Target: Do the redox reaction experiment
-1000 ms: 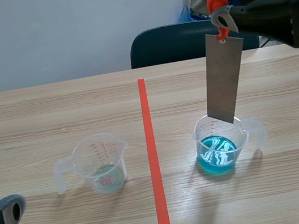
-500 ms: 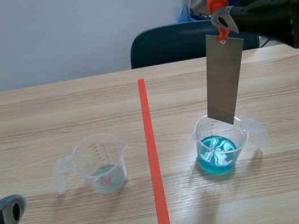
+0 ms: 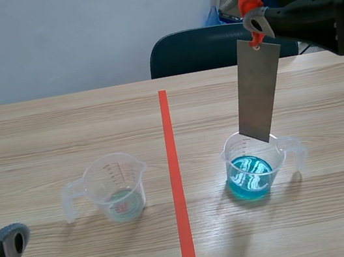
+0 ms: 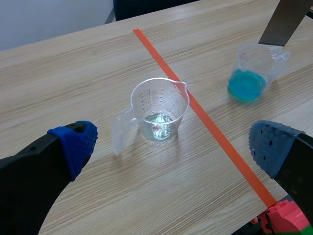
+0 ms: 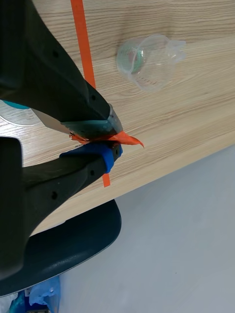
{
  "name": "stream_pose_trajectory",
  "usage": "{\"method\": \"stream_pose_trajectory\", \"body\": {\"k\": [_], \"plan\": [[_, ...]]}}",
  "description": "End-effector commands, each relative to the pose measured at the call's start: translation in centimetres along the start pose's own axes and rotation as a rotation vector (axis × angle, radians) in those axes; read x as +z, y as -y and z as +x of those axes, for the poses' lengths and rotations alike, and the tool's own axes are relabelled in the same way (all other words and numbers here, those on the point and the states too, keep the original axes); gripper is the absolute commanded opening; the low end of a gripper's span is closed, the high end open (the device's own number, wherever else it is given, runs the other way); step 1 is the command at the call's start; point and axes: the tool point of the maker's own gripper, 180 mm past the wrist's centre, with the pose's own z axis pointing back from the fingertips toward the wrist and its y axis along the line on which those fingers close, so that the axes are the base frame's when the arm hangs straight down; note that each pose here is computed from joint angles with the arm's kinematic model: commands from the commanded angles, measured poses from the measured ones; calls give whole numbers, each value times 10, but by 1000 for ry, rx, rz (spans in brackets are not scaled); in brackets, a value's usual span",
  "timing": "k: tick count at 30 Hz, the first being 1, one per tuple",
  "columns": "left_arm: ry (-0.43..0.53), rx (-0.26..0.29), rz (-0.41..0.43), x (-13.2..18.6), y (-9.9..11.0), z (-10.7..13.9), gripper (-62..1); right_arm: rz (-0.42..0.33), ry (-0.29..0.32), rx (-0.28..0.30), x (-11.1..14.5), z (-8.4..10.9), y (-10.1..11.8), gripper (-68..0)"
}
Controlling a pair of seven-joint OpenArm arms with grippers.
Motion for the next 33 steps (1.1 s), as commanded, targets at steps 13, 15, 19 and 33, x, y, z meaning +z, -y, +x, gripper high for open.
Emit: {"method": "stream_pose_trajectory", "body": {"k": [13, 15, 19, 33], "plan": [[17, 2, 0, -1, 0, 5, 14, 1, 14, 16, 1, 6, 4, -667], [17, 2, 1, -1, 0, 5, 14, 1, 14, 16, 1, 6, 4, -667], [22, 2, 1, -1, 0, 6, 14, 1, 9, 22, 1, 5, 4, -667], [77, -23, -52, -28, -4, 6, -253, 0, 5, 25, 1, 4, 4, -667]]}}
